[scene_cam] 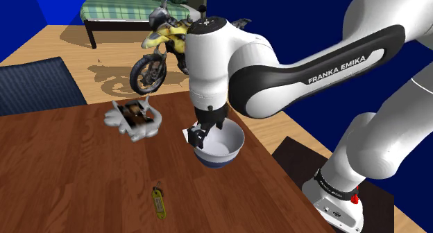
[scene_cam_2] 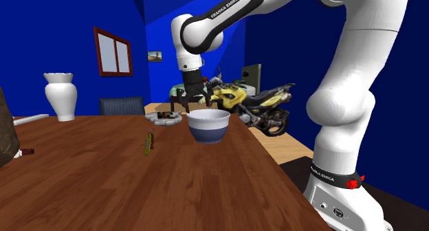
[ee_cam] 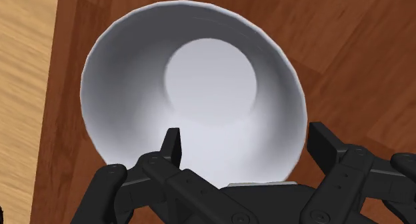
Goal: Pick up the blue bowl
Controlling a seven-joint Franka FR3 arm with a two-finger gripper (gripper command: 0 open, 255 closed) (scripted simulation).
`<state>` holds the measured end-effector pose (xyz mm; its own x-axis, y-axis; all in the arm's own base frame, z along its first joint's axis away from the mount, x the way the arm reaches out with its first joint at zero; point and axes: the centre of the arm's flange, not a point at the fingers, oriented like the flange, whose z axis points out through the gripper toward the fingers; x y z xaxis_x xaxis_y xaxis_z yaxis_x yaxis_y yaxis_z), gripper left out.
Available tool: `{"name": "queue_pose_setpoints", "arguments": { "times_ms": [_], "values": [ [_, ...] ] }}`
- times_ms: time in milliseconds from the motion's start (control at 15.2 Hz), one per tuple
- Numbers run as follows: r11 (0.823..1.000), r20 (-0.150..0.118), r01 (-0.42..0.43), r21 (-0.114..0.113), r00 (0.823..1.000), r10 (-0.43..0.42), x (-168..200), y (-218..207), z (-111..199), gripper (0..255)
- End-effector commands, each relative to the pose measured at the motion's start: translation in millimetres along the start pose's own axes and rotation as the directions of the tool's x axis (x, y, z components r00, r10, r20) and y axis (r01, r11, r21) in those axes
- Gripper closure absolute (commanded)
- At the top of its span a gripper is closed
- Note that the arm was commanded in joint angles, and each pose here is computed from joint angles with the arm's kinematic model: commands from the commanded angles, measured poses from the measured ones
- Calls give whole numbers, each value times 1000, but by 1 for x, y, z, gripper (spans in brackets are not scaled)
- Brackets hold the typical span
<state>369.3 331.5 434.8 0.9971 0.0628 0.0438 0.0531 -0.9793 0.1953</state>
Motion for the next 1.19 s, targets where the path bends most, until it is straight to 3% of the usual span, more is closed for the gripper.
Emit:
{"name": "queue_pose_setpoints", "arguments": {
  "times_ms": [0,660,726,1122],
  "values": [
    [1000,-1,-7,-7,1000,7,5,-26,9,0],
    [1000,-2,-9,-11,1000,9,6,-45,51,0],
    [1000,-2,-9,-11,1000,9,6,-44,50,255],
    [1000,-2,-9,-11,1000,9,6,-44,50,255]
  ]
}}
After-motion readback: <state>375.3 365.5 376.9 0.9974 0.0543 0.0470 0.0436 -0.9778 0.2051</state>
